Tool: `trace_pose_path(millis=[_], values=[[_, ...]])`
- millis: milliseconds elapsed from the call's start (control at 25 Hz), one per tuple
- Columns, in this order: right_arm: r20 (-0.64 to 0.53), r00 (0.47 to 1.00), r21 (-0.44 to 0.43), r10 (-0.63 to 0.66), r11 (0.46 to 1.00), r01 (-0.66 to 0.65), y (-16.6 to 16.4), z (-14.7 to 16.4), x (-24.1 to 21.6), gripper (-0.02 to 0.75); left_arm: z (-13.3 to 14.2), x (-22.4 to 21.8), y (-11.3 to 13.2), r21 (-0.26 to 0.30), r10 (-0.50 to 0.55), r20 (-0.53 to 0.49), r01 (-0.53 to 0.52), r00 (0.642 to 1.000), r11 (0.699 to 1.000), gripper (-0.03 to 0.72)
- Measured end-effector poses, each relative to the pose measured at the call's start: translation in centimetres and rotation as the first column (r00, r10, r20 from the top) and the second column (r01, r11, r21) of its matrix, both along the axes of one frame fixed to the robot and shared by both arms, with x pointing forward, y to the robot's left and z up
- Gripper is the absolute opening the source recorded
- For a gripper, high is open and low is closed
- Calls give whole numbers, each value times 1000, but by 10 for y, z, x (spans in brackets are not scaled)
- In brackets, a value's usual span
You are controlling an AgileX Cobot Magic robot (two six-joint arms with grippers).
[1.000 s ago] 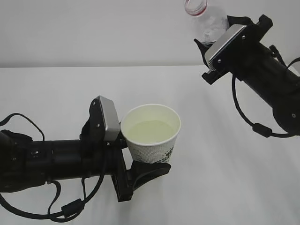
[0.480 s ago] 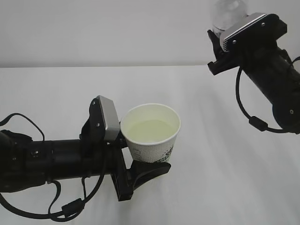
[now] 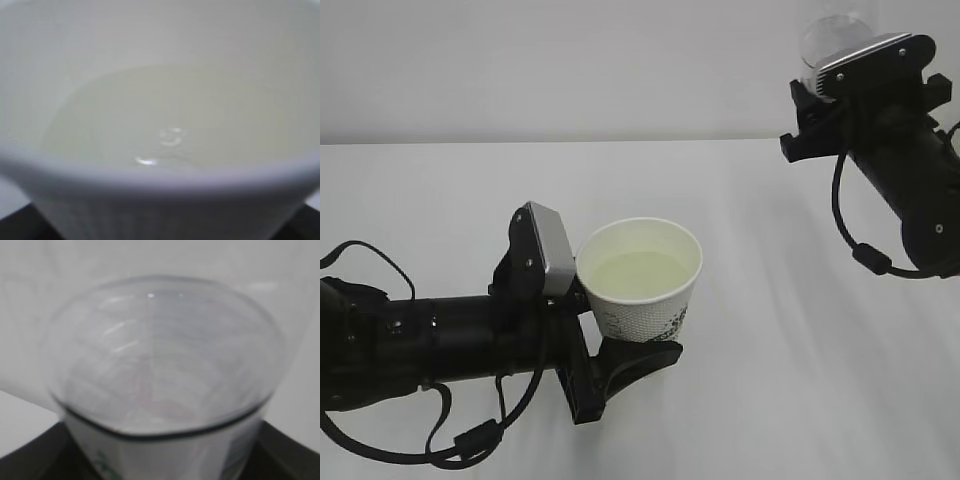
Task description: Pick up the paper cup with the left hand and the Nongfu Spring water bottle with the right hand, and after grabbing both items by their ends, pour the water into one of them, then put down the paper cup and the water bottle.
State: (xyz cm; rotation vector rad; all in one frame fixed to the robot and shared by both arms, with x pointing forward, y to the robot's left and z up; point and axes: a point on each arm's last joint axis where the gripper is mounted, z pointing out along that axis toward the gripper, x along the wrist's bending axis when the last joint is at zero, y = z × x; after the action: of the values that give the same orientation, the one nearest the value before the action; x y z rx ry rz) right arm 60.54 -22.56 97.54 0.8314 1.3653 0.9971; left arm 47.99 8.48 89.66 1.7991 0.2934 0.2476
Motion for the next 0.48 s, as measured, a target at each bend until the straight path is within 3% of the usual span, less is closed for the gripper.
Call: trace_pose_path(millis=[480], values=[[-152, 988, 183, -41, 981, 69, -5, -12, 0, 531, 1, 4, 2, -13, 57, -13, -58, 998, 998, 555]])
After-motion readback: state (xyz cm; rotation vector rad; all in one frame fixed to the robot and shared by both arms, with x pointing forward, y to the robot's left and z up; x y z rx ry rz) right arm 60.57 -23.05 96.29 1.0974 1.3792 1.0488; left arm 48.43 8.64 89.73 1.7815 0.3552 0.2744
